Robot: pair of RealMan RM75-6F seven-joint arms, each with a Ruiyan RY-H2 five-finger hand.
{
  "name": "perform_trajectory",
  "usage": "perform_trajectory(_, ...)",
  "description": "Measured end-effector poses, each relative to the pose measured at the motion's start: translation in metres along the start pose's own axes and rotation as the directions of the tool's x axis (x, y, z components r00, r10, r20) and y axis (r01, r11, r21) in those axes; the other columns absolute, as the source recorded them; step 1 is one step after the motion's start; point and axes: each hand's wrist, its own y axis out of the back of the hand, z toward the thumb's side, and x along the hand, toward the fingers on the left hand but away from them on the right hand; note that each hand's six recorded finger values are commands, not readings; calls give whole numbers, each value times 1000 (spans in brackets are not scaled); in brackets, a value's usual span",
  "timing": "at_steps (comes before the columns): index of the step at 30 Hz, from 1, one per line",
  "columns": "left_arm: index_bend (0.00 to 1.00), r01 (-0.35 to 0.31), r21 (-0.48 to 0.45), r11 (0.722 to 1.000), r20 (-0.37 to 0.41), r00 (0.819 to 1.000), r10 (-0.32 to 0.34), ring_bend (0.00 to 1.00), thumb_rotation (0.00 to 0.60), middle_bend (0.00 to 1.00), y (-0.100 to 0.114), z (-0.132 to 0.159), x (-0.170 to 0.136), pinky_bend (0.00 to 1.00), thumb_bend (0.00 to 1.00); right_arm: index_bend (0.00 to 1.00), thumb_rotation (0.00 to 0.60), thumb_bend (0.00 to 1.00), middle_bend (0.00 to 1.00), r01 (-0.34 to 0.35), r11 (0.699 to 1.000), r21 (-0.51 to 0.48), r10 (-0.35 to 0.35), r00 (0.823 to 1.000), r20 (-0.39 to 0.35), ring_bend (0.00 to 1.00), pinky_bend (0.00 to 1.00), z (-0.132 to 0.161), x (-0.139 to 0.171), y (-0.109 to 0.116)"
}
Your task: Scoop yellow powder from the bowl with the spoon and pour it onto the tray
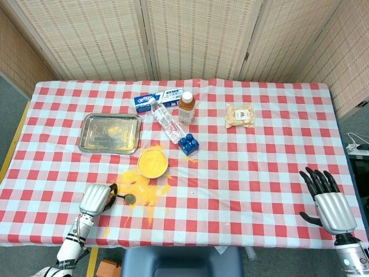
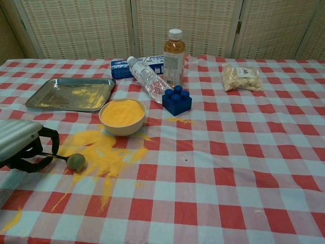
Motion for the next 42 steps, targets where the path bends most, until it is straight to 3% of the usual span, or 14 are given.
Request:
perform_trajectory(10, 581, -95, -67, 993, 18, 995, 97, 1000, 600, 1000, 49, 18, 15, 1000, 440, 0, 600, 0, 0, -3, 1000, -5, 3, 1000, 5, 0, 0, -2, -1, 1)
perform_trajectory(19, 575, -156, 24, 988, 52, 987, 154, 1000, 600, 1000, 92, 60, 60, 1000, 441, 0, 600, 0, 0, 5, 1000, -16, -4, 999, 34, 0, 0, -9, -4, 4)
perform_trajectory(25, 564, -134, 99, 986, 30, 991, 132, 1000, 600, 1000, 88, 76, 94, 1000, 440, 0, 600, 0, 0, -6, 1000, -13, 7, 999, 49, 0, 0, -13, -8, 2)
perform_trajectory(33, 548, -93, 140, 986, -50, 994, 100, 1000, 600, 1000, 77, 62, 119, 1000, 441, 0, 600, 0, 0, 10, 1000, -6, -10, 999, 46, 0, 0, -12, -5, 5)
perform_trajectory(38, 496, -58, 160, 985, -56, 996, 67, 1000, 600, 1000, 66, 63, 121, 1000, 438, 0, 600, 0, 0, 16, 1000, -5, -15, 999, 44, 0, 0, -10, -3, 5)
perform_trajectory(42, 386, -30, 176, 984, -42, 998, 37, 1000, 600, 1000, 57, 72, 121, 1000, 439, 0, 600, 0, 0, 27, 1000, -8, -27, 999, 47, 0, 0, -11, -1, 8)
